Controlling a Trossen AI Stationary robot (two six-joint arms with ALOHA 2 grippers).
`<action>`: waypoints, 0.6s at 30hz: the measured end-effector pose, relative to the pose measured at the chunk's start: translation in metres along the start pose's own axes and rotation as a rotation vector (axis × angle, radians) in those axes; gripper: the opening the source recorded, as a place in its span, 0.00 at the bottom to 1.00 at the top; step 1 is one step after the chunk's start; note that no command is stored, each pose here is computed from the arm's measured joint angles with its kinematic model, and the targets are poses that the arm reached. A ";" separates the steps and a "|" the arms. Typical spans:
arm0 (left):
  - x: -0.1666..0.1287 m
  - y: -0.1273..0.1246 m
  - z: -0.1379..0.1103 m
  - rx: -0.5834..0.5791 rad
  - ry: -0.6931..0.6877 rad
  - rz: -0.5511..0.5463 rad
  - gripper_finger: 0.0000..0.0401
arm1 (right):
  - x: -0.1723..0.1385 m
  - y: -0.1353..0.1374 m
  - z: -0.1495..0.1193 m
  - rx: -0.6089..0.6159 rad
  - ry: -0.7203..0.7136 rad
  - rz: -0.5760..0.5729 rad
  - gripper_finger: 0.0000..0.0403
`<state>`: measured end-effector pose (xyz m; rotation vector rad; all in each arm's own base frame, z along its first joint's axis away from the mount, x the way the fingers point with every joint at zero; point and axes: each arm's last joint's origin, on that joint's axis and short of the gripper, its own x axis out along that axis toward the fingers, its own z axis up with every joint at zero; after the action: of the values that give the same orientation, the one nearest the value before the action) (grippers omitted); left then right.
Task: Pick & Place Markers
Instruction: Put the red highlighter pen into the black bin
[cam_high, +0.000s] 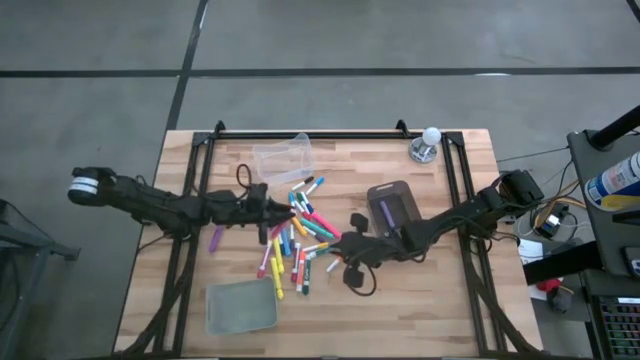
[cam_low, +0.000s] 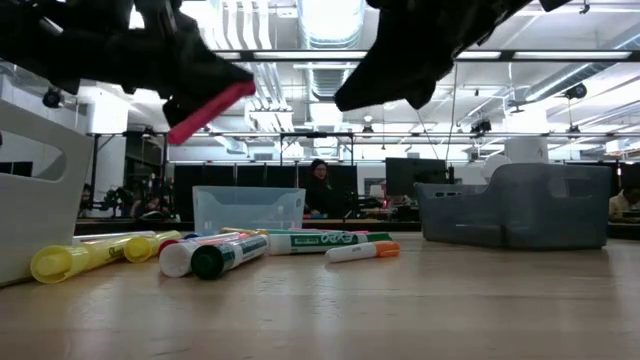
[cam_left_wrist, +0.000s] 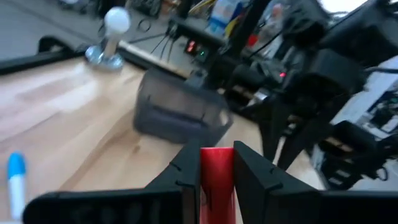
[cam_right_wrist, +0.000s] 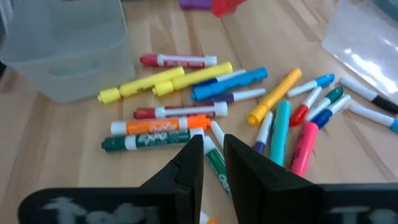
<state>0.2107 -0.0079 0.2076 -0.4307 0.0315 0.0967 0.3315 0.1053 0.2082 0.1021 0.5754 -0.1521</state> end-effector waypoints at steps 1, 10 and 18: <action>0.000 -0.002 0.001 0.008 -0.013 -0.014 0.14 | 0.000 0.000 0.001 0.006 -0.013 0.003 0.14; -0.004 -0.020 0.006 0.116 -0.109 -0.129 0.14 | 0.018 0.000 0.004 0.052 -0.129 -0.053 0.21; -0.007 -0.033 0.011 0.164 -0.194 -0.201 0.14 | 0.017 -0.001 0.017 0.022 -0.251 -0.033 0.42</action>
<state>0.2068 -0.0334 0.2316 -0.2571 -0.1934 -0.0626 0.3551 0.1003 0.2131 0.0927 0.3257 -0.2004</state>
